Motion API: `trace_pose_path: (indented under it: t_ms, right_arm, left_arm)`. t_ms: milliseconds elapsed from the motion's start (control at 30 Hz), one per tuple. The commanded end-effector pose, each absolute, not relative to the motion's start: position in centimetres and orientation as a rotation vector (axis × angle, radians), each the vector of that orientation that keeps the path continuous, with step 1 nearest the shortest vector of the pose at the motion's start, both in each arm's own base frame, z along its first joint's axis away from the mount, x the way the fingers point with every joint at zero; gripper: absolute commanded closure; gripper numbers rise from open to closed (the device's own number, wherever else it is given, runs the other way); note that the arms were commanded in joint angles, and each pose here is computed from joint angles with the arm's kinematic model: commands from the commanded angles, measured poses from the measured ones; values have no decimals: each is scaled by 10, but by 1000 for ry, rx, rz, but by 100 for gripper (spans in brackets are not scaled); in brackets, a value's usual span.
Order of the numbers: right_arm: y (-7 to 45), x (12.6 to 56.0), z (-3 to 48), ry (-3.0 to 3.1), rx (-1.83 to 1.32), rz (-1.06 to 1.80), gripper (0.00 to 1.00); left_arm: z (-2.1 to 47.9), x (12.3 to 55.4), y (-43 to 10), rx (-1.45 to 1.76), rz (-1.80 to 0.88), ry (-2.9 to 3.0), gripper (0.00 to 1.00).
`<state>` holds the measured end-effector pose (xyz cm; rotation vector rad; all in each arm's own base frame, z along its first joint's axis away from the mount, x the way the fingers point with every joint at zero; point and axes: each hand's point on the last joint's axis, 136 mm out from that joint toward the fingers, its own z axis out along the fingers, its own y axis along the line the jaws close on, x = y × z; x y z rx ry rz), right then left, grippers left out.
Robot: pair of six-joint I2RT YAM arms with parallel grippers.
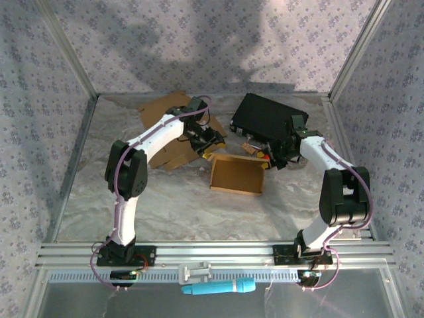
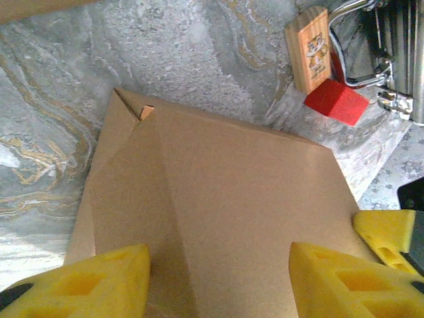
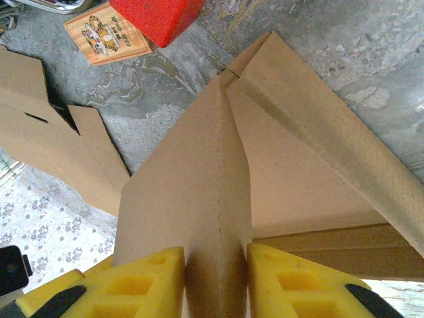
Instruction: Fold the paper box
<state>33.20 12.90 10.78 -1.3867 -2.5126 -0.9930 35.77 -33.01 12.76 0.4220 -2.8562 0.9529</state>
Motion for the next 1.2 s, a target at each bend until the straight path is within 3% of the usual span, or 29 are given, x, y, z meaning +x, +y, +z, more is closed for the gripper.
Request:
trace_pose_path:
  t_ms: [0, 433, 1167]
  right_arm:
    - [135, 332, 110, -2483, -1380, -1005, 70]
    - [136, 333, 112, -2487, -1369, -1018, 72]
    - [122, 295, 96, -2829, -985, -640, 72]
  left_arm:
    - [137, 353, -347, 421, 1035, -2802, 43]
    - [139, 347, -354, 424, 1049, -2789, 57]
    - [82, 310, -322, 275, 812, -2936, 61]
